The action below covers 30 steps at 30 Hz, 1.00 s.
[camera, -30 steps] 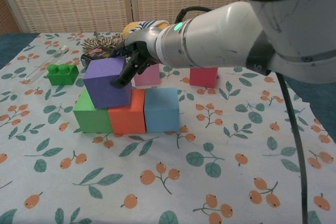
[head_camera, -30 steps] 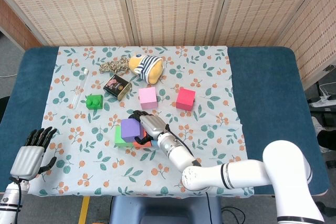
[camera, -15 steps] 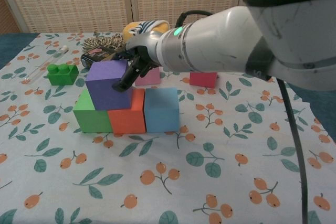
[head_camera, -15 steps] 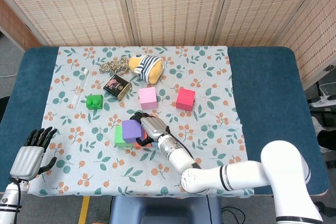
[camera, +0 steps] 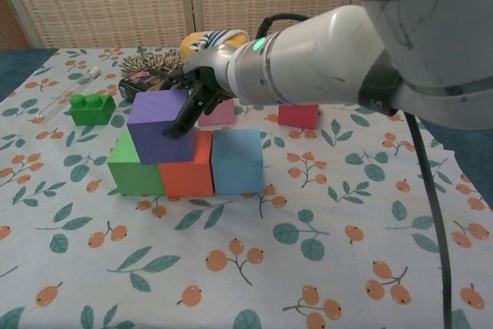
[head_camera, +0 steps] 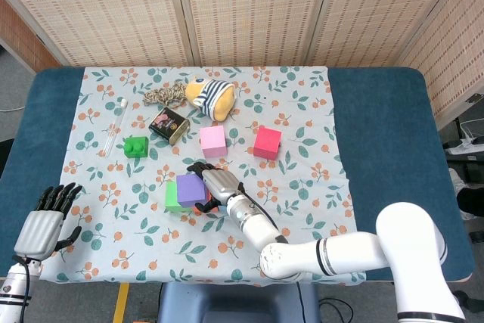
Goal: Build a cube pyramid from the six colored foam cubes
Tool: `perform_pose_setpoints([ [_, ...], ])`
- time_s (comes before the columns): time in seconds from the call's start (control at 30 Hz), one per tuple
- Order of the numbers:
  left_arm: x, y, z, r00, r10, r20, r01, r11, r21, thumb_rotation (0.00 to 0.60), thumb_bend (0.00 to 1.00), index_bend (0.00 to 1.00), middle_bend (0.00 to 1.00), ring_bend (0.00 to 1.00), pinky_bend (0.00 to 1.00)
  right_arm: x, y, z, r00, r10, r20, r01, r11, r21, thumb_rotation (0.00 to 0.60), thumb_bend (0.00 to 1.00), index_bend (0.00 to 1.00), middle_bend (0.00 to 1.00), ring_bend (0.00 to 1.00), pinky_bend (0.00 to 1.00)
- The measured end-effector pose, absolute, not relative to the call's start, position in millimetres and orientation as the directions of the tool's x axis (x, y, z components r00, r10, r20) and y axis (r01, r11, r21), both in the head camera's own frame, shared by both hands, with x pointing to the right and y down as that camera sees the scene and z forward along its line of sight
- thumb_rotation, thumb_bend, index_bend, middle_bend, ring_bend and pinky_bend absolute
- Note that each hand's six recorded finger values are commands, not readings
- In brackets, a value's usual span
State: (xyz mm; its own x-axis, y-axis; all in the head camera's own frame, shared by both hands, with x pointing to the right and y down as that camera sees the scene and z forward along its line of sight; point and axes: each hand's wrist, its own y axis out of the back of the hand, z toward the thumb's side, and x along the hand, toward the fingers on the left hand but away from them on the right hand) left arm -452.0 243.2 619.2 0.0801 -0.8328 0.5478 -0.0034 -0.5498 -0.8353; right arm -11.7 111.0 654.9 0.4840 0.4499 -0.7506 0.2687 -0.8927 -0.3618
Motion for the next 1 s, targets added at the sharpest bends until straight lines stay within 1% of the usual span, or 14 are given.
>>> perform_pose_setpoints([
  [0.27,-453,243,618,0.080,-0.833,0.547,-0.005,-0.549,-0.836,0.600,0.35,0.00,0.04,0.00,0.05,-12,108,651,0.481,0.463,-0.744,0.288,-0.885,-0.365,0.600,0.25,0.06,0.02,0.00,0.14],
  [0.5,-453,243,617,0.081,-0.836,0.542,-0.005,-0.544,-0.839,0.600,0.35,0.00,0.04,0.00,0.05,-5,99,640,0.493,0.478,-0.727,0.315,-0.877,-0.363,0.600,0.16,0.02,0.01,0.00,0.14],
  [0.63,-453,243,617,0.078,-0.838,0.541,-0.006,-0.543,-0.840,0.600,0.35,0.00,0.04,0.00,0.05,7,88,631,0.494,0.497,-0.714,0.340,-0.865,-0.368,0.600,0.14,0.01,0.01,0.00,0.14],
  [0.73,-454,243,616,0.075,-0.840,0.538,-0.005,-0.540,-0.842,0.600,0.35,0.00,0.04,0.00,0.05,22,71,623,0.480,0.538,-0.693,0.354,-0.842,-0.408,0.600,0.14,0.01,0.01,0.00,0.14],
  [0.8,-453,243,616,0.075,-0.840,0.538,-0.002,-0.540,-0.842,0.600,0.35,0.00,0.04,0.00,0.05,37,58,622,0.454,0.579,-0.677,0.355,-0.815,-0.459,0.600,0.14,0.01,0.00,0.00,0.12],
  [0.87,-452,243,618,0.076,-0.838,0.540,0.002,-0.542,-0.840,0.600,0.35,0.00,0.03,0.00,0.05,51,49,626,0.420,0.611,-0.671,0.340,-0.791,-0.508,0.600,0.14,0.01,0.00,0.00,0.09],
  [1.0,-449,245,621,0.081,-0.832,0.549,0.012,-0.549,-0.835,0.600,0.35,0.00,0.04,0.00,0.05,86,28,643,0.322,0.682,-0.657,0.262,-0.731,-0.631,0.600,0.14,0.02,0.00,0.00,0.01],
])
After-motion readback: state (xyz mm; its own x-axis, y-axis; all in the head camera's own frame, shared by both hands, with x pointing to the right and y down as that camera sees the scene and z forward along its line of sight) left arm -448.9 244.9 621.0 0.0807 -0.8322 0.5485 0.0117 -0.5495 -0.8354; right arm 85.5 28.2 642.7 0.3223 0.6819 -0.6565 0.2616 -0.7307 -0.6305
